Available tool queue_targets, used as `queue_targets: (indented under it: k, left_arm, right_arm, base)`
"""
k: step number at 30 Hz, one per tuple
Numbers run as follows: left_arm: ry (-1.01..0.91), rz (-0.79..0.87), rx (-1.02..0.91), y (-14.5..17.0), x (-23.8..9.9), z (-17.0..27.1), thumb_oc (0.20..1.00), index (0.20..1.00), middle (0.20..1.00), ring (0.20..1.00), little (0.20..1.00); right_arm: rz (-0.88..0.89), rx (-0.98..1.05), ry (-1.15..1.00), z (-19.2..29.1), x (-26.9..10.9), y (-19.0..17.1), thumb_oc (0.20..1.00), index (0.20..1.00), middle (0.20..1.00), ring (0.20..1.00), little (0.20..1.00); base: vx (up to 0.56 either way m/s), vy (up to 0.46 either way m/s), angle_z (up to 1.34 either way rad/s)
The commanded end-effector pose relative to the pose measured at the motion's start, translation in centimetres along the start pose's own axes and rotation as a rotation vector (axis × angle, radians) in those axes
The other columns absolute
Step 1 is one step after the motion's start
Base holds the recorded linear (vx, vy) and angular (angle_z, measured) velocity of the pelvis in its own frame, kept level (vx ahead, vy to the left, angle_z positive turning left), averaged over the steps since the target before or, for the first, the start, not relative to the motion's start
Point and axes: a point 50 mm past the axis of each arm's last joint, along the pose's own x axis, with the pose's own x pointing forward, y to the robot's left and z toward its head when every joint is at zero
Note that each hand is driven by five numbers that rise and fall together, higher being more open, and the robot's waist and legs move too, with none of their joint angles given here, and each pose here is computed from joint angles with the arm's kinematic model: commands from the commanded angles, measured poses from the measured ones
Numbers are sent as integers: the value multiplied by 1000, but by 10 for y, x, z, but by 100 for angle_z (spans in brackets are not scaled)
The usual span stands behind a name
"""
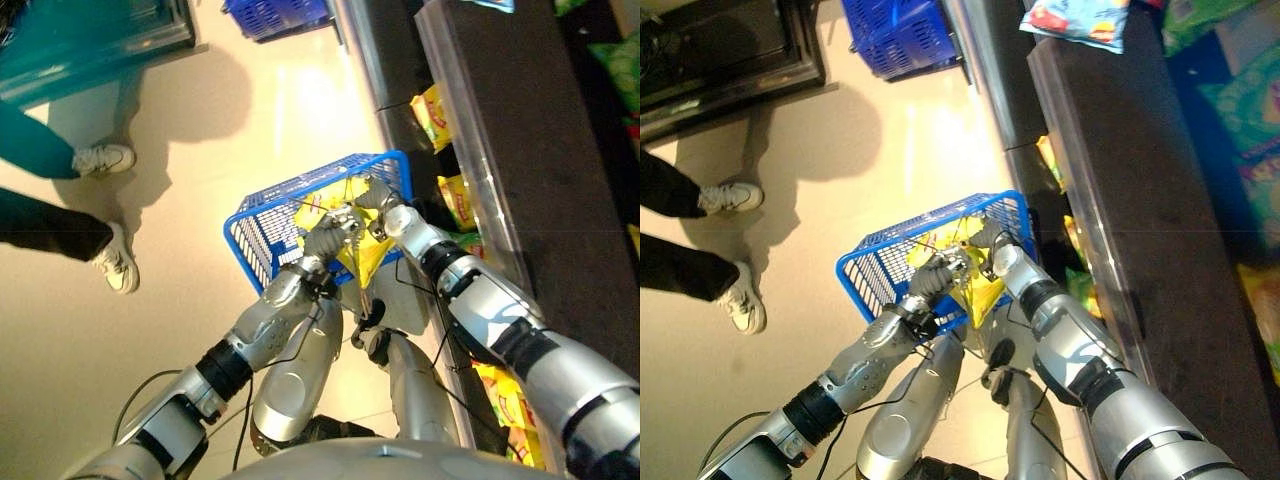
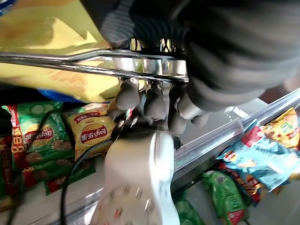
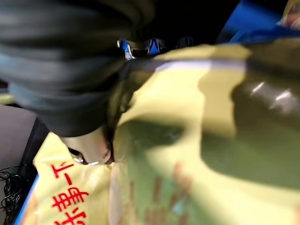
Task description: Pick up the snacks into the basket
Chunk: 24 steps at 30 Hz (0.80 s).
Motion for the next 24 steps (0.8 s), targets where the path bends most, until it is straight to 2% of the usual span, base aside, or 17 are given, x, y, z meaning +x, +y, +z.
queue_targets:
  k: [1,5,8,9,10,16,20,21,22,24]
  left_arm:
    - [-209,-456,-83,-91,-5,45,200,200,200,200,200]
    - [-183,-493,-97,-99,-5,41,200,200,200,200,200]
    - [-160,-507,-106,-101,-6,37,200,200,200,200,200]
    - [-156,-504,-112,-100,-7,36,200,200,200,200,200]
    - [-158,-506,-114,-101,-6,37,200,200,200,200,200]
    - [-169,-484,-129,-97,-4,38,200,200,200,200,200]
    - [-248,-379,-141,-78,0,51,200,200,200,200,200]
    - [-247,-379,-142,-78,-1,51,200,200,200,200,200]
    - [-304,-265,-141,-57,-2,58,200,200,200,200,200]
    - [-362,-147,-150,-34,-6,65,200,200,200,200,200]
  right_arm:
    - [-237,113,-141,52,5,-66,200,200,200,200,200]
    - [-304,162,-115,47,5,-83,200,200,200,200,200]
    - [-292,99,-97,42,5,-82,200,200,200,200,200]
    - [-279,86,-82,38,5,-79,464,464,464,464,464]
    - [-273,74,-69,35,5,-79,1000,1000,1000,1000,1000]
    - [-237,36,-52,28,5,-64,1000,1000,1000,1000,1000]
    - [-108,-32,-146,36,1,-9,1000,1000,1000,1000,1000]
    - [-107,-32,-146,36,1,-9,1000,1000,1000,1000,1000]
    - [-51,-66,-257,44,-7,13,1000,1000,1000,1000,1000]
    - [-12,-91,-386,51,-22,23,1000,1000,1000,1000,1000]
  base:
    - [-5,-18,31]
    - [11,14,45]
    - [45,12,18]
    - [99,-48,7]
    - [89,-50,7]
    - [-3,52,11]
    - [-2,96,-3]
    - [23,129,-23]
    - [28,135,-33]
    - [40,161,-68]
